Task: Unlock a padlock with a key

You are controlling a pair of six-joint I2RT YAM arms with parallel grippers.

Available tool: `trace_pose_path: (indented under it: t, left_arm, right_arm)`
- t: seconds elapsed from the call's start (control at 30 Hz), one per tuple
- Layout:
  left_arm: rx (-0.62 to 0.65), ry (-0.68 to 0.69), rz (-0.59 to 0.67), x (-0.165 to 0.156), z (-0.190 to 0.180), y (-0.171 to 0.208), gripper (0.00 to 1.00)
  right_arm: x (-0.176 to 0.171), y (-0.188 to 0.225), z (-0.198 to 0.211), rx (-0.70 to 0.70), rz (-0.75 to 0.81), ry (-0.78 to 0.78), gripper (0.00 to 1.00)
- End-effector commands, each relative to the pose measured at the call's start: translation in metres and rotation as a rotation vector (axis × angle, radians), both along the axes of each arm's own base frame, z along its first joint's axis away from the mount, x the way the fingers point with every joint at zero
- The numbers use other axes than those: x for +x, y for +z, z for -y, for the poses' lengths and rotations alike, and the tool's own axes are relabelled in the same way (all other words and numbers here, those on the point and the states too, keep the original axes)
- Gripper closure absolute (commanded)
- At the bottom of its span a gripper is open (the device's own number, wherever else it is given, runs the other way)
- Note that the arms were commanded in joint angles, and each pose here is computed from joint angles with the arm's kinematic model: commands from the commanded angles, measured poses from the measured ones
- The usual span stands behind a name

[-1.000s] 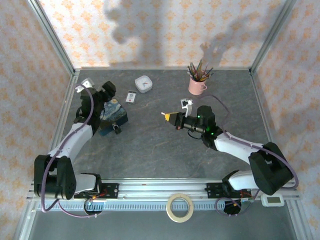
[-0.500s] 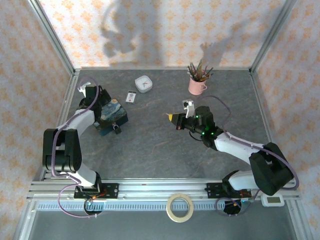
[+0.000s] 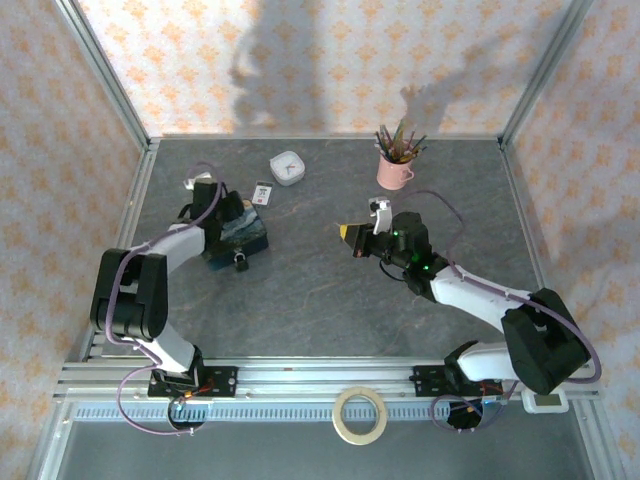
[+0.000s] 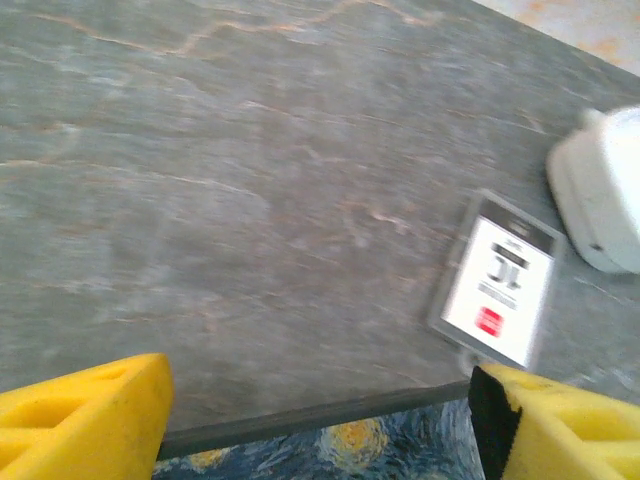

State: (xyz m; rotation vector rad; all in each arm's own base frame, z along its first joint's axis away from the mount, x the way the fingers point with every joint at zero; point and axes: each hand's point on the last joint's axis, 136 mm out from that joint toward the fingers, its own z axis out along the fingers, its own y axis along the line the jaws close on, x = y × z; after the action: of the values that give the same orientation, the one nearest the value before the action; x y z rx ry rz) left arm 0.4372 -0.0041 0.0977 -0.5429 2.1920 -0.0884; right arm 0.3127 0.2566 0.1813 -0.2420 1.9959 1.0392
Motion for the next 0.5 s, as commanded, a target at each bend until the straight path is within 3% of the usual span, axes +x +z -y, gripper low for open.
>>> trace_pose_path:
  t: [0.0,0.13,0.47]
  left_arm:
    - [-0.106,-0.056,-0.147,-0.034,0.04,-0.056,0.23]
    - [-0.217,-0.059,-0.105,-0.032,0.079,-0.059,0.27]
    - [-0.354,-0.052,0.048,0.0,0.172,-0.038,0.27]
  right_arm:
    - [0.002,0.008,0.002,0.012,0.033,-0.024,1.0]
    - [0.004,0.005,0.003,0.009,0.027,-0.033,1.0]
    - [0.002,-0.004,0.008,0.002,0.01,-0.05,1.0]
